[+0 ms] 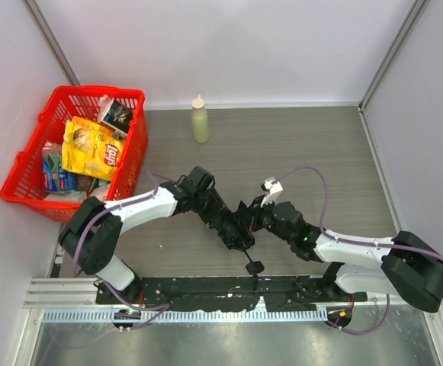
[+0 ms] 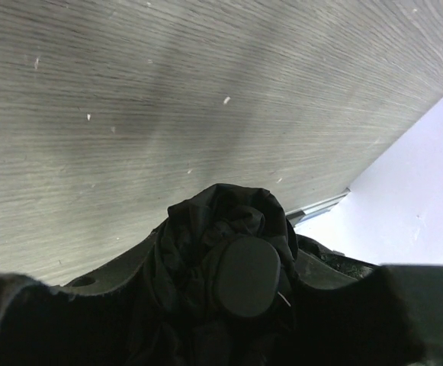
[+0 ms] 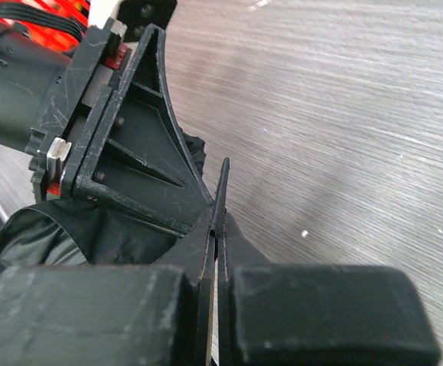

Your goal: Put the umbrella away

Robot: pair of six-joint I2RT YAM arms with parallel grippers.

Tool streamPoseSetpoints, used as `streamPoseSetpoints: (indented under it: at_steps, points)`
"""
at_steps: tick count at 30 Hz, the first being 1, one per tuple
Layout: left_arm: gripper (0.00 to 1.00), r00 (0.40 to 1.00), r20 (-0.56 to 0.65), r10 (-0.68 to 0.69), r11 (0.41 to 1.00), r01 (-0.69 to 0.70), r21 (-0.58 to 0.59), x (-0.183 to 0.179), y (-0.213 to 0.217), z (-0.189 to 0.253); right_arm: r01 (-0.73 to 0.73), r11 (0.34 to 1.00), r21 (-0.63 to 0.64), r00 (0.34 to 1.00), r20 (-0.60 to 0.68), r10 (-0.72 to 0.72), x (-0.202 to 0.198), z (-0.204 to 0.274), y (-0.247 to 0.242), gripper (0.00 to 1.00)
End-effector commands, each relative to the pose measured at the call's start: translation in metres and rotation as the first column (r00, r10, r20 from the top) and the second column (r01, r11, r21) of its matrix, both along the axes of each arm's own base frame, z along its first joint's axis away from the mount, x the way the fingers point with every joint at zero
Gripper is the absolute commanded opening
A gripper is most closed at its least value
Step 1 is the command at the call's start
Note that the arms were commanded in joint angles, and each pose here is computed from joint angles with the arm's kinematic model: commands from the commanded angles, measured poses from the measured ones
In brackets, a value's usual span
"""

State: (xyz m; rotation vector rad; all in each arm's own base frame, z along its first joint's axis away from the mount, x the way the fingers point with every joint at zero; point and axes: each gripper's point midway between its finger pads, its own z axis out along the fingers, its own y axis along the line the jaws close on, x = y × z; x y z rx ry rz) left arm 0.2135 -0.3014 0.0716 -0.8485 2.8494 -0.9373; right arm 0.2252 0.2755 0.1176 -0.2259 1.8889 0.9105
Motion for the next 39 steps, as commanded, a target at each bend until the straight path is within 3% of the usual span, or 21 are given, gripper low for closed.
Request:
streamPoseSetpoints:
  at_steps: [1,4,6,8,13,17,20,22,24,26,28,31,34,39]
  points:
    - [0.00,0.980,-0.058,0.189,0.800,-0.119,0.588,-0.026,0.134,-0.097,0.051,0.945,0.323,0.943,0.297,-0.152,0.027,0.166,0.000,0.01]
    - [0.00,0.985,-0.016,0.171,0.872,-0.144,0.467,-0.021,0.115,-0.103,0.113,0.857,0.503,0.970,0.131,-0.205,0.028,0.159,-0.016,0.01]
    - [0.00,0.985,-0.008,0.173,0.876,-0.150,0.458,-0.024,0.116,-0.106,0.175,0.787,0.592,0.975,0.008,-0.223,0.034,0.146,-0.026,0.01]
    - [0.00,0.987,-0.005,0.159,0.878,-0.139,0.459,-0.027,0.115,-0.105,0.278,0.752,0.598,0.955,-0.087,-0.284,0.041,0.121,-0.039,0.01]
    - [0.00,0.991,0.059,0.118,0.899,-0.131,0.417,-0.023,0.111,-0.098,0.347,0.806,0.479,0.937,-0.146,-0.316,0.053,0.066,-0.049,0.01]
    - [0.00,0.980,0.190,0.063,0.944,-0.120,0.307,-0.010,0.099,-0.087,0.382,0.823,0.421,0.924,-0.200,-0.326,0.045,0.031,-0.056,0.01]
    - [0.00,0.972,0.232,0.036,0.936,-0.114,0.333,-0.009,0.107,-0.087,0.400,0.852,0.337,0.915,-0.195,-0.352,0.042,0.009,-0.063,0.01]
    - [0.00,0.983,0.182,-0.003,0.912,-0.072,0.404,-0.016,0.116,-0.094,0.417,0.863,0.285,0.908,-0.169,-0.383,0.044,0.003,-0.070,0.01]
    - [0.00,0.996,0.088,-0.017,0.885,-0.026,0.464,-0.029,0.123,-0.103,0.387,0.885,0.257,0.922,-0.122,-0.368,0.044,0.006,-0.068,0.01]
    - [0.00,0.997,0.064,-0.032,0.908,0.003,0.419,-0.032,0.112,-0.109,0.307,0.906,0.292,0.951,-0.065,-0.301,0.043,0.022,-0.055,0.01]
    - [0.00,1.000,0.013,-0.001,0.899,-0.005,0.439,-0.038,0.115,-0.114,0.222,0.904,0.366,0.971,-0.003,-0.237,0.038,0.047,-0.041,0.01]
    - [0.00,0.998,-0.069,0.003,0.881,0.030,0.473,-0.040,0.112,-0.112,0.064,0.930,0.362,0.986,0.122,-0.115,0.032,0.081,-0.016,0.01]
    - [0.00,0.990,-0.138,0.007,0.852,0.066,0.519,-0.043,0.114,-0.108,-0.108,0.950,0.294,0.969,0.243,0.035,0.017,0.108,0.017,0.01]
    - [0.00,0.974,-0.223,0.050,0.847,0.077,0.526,-0.045,0.106,-0.102,-0.390,0.896,0.211,0.895,0.317,0.314,-0.017,0.139,0.077,0.01]
